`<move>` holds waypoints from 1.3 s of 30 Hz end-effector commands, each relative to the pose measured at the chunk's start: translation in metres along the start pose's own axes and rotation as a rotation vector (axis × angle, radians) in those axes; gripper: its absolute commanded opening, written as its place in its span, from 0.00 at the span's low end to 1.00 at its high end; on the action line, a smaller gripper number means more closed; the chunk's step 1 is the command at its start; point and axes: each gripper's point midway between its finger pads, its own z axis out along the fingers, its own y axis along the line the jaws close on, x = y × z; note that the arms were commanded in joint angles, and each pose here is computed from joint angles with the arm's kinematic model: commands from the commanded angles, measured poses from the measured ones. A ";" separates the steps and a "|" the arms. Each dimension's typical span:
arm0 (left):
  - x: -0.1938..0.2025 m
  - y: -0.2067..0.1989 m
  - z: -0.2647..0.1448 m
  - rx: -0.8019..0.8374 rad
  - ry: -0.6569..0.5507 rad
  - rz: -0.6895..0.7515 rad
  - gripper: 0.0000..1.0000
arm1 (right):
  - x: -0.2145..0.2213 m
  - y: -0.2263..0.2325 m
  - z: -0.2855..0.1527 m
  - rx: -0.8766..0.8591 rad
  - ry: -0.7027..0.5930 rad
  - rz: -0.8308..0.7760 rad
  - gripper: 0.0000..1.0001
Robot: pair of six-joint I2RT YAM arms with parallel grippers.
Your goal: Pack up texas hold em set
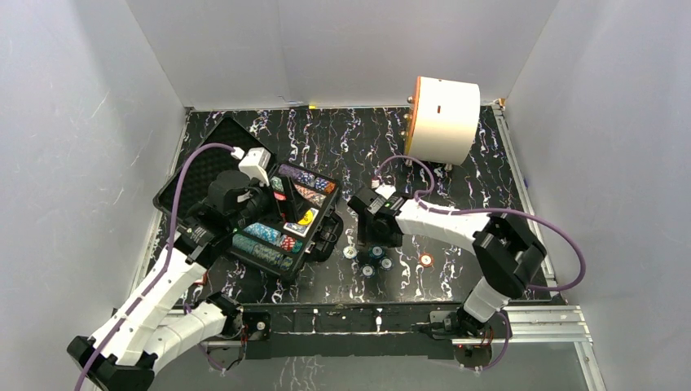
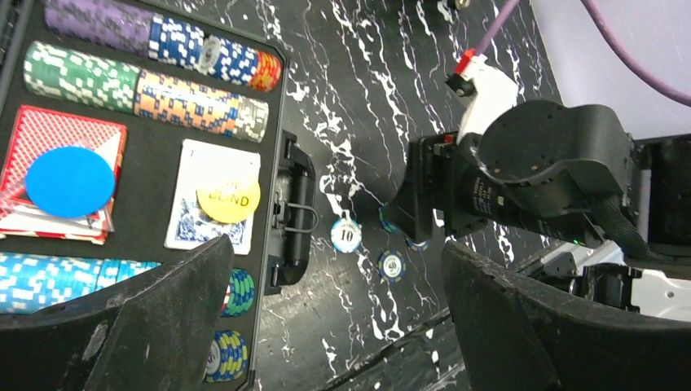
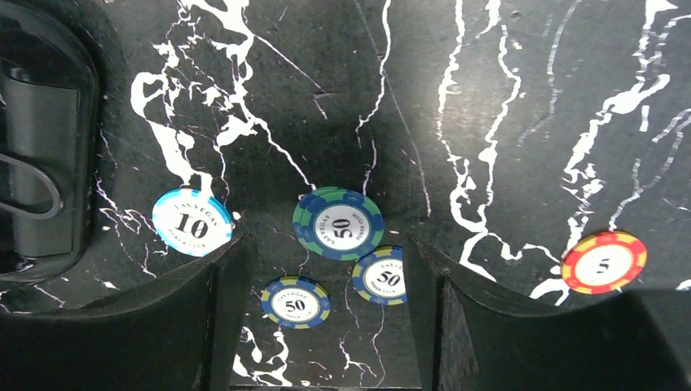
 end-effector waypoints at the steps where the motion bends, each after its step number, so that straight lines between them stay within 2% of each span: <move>1: 0.000 -0.009 0.001 0.051 0.006 -0.024 0.98 | 0.003 0.014 0.009 -0.042 0.026 -0.072 0.74; 8: -0.012 -0.007 0.012 0.022 -0.036 -0.035 0.98 | 0.009 -0.003 0.020 0.043 0.054 -0.167 0.71; 11: -0.019 -0.004 0.023 -0.003 -0.059 -0.046 0.98 | 0.013 -0.003 0.023 -0.016 0.030 -0.280 0.71; 18: -0.030 -0.002 0.034 -0.038 -0.076 -0.077 0.98 | 0.028 0.000 0.030 -0.079 0.085 -0.349 0.68; 23: -0.028 0.000 0.034 -0.053 -0.068 -0.093 0.98 | 0.043 0.002 0.031 -0.149 0.131 -0.371 0.64; 26: -0.026 0.001 0.034 -0.060 -0.059 -0.103 0.98 | 0.044 0.002 0.033 -0.152 0.136 -0.386 0.58; 30: -0.023 0.002 0.035 -0.062 -0.047 -0.116 0.98 | 0.036 -0.004 0.037 -0.094 0.112 -0.382 0.52; 34: -0.017 -0.003 0.039 -0.039 -0.010 -0.136 0.98 | 0.029 -0.013 0.040 -0.009 0.100 -0.352 0.50; 39: -0.006 -0.011 0.050 0.003 0.061 -0.133 0.98 | 0.023 -0.009 0.036 -0.013 0.071 -0.307 0.43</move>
